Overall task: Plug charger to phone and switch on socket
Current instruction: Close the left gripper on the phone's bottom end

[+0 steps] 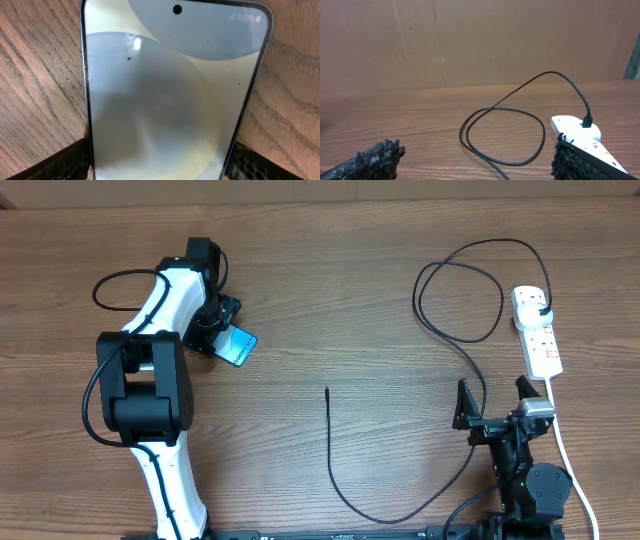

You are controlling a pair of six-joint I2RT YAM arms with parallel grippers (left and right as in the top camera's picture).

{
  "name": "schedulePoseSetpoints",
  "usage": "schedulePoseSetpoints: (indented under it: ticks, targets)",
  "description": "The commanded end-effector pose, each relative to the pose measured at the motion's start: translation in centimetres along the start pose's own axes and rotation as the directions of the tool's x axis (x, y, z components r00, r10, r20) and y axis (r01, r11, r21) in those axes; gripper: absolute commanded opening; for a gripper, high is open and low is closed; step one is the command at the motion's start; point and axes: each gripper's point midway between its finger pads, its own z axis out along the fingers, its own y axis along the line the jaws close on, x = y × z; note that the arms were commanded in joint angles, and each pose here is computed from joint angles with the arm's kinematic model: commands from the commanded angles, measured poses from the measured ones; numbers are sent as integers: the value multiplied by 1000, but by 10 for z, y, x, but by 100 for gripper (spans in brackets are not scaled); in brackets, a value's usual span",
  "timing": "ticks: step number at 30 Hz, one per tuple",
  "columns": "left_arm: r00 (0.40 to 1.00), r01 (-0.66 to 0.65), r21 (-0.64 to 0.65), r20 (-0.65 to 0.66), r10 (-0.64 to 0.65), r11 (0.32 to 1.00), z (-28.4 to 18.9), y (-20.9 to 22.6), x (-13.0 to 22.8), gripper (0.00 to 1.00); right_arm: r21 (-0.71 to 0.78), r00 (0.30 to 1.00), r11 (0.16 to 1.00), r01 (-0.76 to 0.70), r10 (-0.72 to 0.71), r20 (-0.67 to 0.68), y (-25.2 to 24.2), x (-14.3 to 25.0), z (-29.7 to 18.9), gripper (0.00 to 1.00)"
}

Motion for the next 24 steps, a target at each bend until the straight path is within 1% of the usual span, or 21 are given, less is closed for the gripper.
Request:
schedulePoseSetpoints:
  ticks: [1, 24]
  targets:
    - [1000, -2, -32, 6, 2, 999, 12, 4, -5, 86, 10, 1000, 1000, 0, 0, 2, -2, 2, 0, 100]
    - [1000, -2, -32, 6, 2, 999, 12, 4, -5, 82, 10, 1000, 1000, 0, 0, 3, -2, 2, 0, 100]
